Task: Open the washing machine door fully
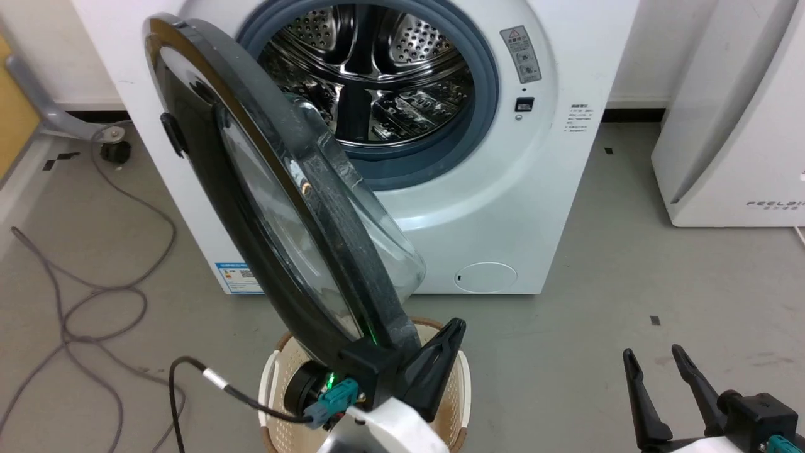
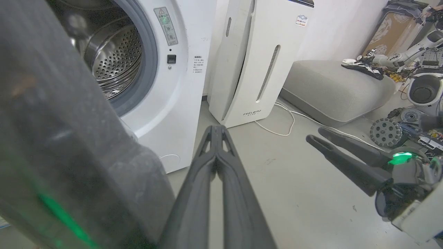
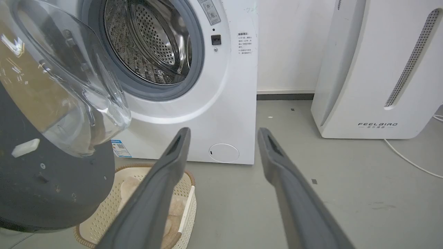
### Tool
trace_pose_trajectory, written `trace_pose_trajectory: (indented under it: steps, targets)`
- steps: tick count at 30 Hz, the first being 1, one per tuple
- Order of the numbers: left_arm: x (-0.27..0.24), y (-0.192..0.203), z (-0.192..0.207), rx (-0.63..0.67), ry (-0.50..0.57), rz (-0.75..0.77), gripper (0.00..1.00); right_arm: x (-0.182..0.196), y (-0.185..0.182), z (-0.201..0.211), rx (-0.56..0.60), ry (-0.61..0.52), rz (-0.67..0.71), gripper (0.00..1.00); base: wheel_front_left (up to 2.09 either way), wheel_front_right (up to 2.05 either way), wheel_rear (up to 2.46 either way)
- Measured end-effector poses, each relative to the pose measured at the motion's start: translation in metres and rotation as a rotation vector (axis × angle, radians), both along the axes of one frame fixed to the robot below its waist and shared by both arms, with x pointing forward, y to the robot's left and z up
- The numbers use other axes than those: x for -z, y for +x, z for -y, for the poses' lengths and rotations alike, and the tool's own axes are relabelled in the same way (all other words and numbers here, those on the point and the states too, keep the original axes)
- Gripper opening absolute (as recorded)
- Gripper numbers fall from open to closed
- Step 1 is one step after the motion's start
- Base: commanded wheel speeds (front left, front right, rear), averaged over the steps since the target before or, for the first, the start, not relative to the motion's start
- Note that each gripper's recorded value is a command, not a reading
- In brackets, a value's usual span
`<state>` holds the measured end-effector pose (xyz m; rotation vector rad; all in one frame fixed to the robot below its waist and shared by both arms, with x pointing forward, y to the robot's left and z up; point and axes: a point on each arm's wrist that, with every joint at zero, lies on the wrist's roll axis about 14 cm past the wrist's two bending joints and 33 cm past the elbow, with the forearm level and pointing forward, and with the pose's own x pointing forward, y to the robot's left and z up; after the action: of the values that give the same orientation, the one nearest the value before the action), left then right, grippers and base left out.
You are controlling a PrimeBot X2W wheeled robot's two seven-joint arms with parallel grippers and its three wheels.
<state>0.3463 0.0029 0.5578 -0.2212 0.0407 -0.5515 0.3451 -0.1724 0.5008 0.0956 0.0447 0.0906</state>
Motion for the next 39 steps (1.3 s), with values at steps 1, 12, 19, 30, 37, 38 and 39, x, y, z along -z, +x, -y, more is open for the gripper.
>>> trace_pose_trajectory:
  steps: [1, 12, 19, 30, 37, 38, 39]
  targets:
    - [0.001, -0.001, -0.002, -0.008, -0.001, -0.004, 0.0, 0.0, 0.0, -0.001, -0.003, 0.0, 0.0, 1.0, 0.0, 0.0, 0.0]
    - [0.004, -0.013, -0.028, -0.096, 0.005, -0.011, 0.0, -0.003, 0.005, -0.011, -0.034, 0.007, 0.009, 1.0, 0.0, 0.0, 0.0]
    - [0.004, -0.02, -0.045, -0.17, -0.012, -0.022, 0.0, -0.005, 0.009, -0.02, -0.065, 0.007, 0.015, 1.0, 0.0, 0.0, 0.0]
    - [0.005, -0.033, -0.079, -0.295, -0.017, -0.026, 0.0, -0.007, 0.017, -0.04, -0.126, 0.004, 0.015, 1.0, 0.0, 0.0, 0.0]
    - [-0.009, -0.037, -0.119, -0.427, -0.003, 0.028, 0.0, -0.01, 0.023, -0.058, -0.182, 0.002, 0.017, 1.0, 0.0, 0.0, 0.0]
    - [-0.01, -0.038, -0.125, -0.447, 0.0, 0.031, 0.0, -0.01, 0.024, -0.06, -0.189, 0.004, 0.019, 1.0, 0.0, 0.0, 0.0]
    - [-0.01, -0.039, -0.131, -0.466, 0.005, 0.034, 0.0, -0.011, 0.025, -0.063, -0.196, 0.004, 0.019, 1.0, 0.0, 0.0, 0.0]
